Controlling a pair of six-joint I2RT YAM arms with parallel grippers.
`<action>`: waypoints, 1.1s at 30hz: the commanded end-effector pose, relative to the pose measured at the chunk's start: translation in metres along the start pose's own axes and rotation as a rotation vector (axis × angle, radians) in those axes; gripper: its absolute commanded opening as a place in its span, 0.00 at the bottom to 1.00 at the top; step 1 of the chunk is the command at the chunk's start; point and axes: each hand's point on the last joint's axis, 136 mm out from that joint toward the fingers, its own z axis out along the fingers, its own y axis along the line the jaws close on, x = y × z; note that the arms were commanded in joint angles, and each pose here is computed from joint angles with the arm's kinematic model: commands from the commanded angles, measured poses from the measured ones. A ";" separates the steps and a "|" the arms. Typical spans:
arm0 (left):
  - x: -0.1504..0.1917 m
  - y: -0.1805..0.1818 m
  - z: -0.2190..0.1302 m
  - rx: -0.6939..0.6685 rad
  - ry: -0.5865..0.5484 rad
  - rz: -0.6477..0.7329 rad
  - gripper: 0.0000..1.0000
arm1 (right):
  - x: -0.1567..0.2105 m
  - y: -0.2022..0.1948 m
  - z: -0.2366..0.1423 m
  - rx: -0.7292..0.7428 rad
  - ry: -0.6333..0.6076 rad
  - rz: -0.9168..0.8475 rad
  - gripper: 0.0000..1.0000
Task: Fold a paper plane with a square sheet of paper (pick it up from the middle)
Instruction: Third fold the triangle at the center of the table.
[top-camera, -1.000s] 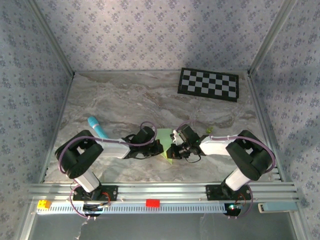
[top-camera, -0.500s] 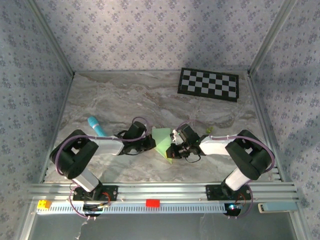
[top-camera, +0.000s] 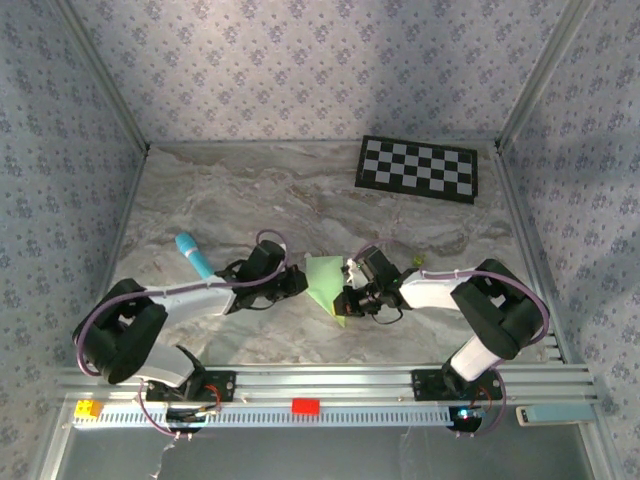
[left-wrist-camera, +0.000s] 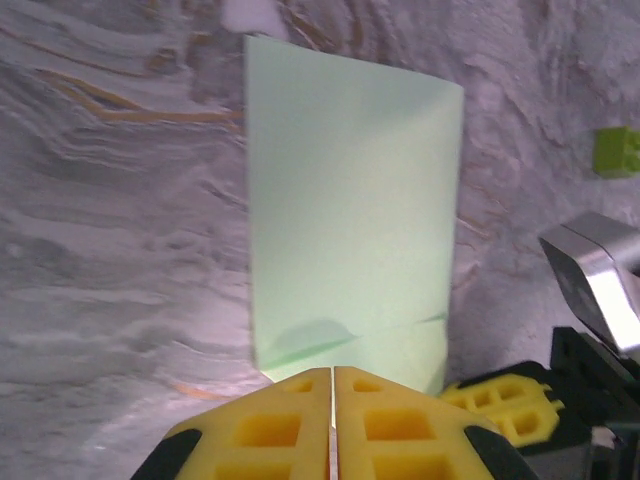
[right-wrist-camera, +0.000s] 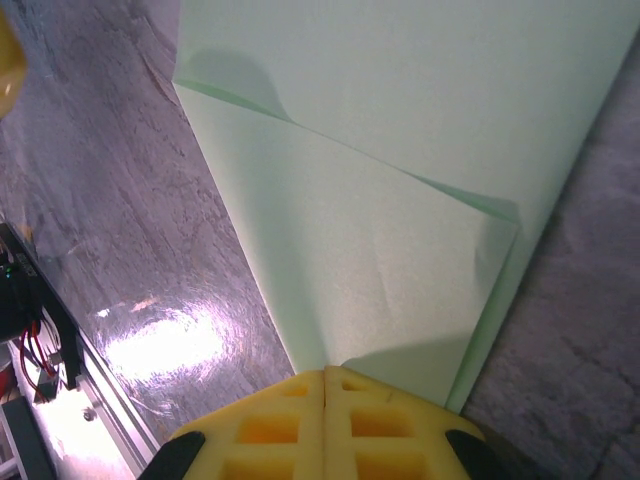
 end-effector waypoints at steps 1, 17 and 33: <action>0.008 -0.011 0.007 0.036 0.035 0.040 0.09 | 0.024 -0.043 0.002 0.159 0.077 0.082 0.00; 0.013 -0.009 0.038 0.012 0.066 0.046 0.09 | 0.024 -0.043 0.002 0.147 0.088 0.043 0.00; 0.037 0.050 0.039 -0.199 0.127 -0.004 0.01 | -0.003 0.001 -0.012 0.060 0.041 -0.059 0.05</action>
